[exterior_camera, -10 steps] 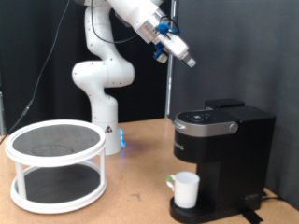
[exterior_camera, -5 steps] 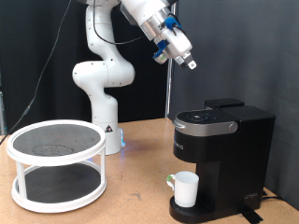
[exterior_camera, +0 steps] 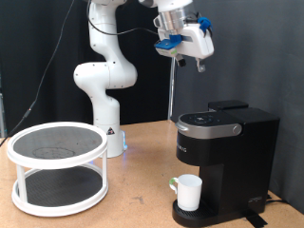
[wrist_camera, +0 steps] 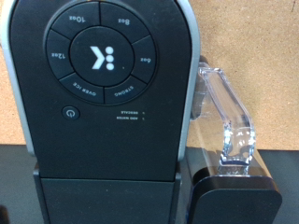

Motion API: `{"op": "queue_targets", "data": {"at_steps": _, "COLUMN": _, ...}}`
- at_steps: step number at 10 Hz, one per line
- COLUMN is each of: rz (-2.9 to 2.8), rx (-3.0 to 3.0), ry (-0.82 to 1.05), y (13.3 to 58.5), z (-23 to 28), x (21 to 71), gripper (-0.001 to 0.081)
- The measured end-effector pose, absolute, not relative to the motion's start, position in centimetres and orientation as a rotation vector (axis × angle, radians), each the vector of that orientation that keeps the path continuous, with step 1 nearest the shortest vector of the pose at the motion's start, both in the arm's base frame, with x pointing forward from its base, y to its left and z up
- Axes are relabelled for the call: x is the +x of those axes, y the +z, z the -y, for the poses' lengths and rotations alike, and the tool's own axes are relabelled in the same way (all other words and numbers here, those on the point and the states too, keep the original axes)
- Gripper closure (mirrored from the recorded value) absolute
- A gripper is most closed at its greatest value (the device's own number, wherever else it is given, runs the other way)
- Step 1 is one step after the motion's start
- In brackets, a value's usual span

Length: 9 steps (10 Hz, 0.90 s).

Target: Make a cup of coffee with the keurig machine

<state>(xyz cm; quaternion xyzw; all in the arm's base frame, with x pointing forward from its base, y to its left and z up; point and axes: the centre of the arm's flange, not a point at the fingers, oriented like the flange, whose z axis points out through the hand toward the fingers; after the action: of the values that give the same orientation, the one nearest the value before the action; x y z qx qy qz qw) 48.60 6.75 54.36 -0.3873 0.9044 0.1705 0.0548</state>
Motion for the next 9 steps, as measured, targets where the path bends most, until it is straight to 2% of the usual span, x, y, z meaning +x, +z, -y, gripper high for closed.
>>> {"op": "queue_targets", "data": {"at_steps": 1, "rz": -2.735, "rx": -1.178, "ry": 0.507, "y": 54.4, "z": -6.7, "x": 48.6, "gripper": 0.0072}}
{"op": "queue_targets", "data": {"at_steps": 6, "rz": -2.649, "rx": -1.266, "ry": 0.097, "y": 53.9, "z": -7.7, "x": 50.4, "gripper": 0.0072}}
{"op": "queue_targets", "data": {"at_steps": 9, "rz": -2.612, "rx": -1.274, "ry": 0.116, "y": 53.3, "z": -9.4, "x": 50.8, "gripper": 0.0072}}
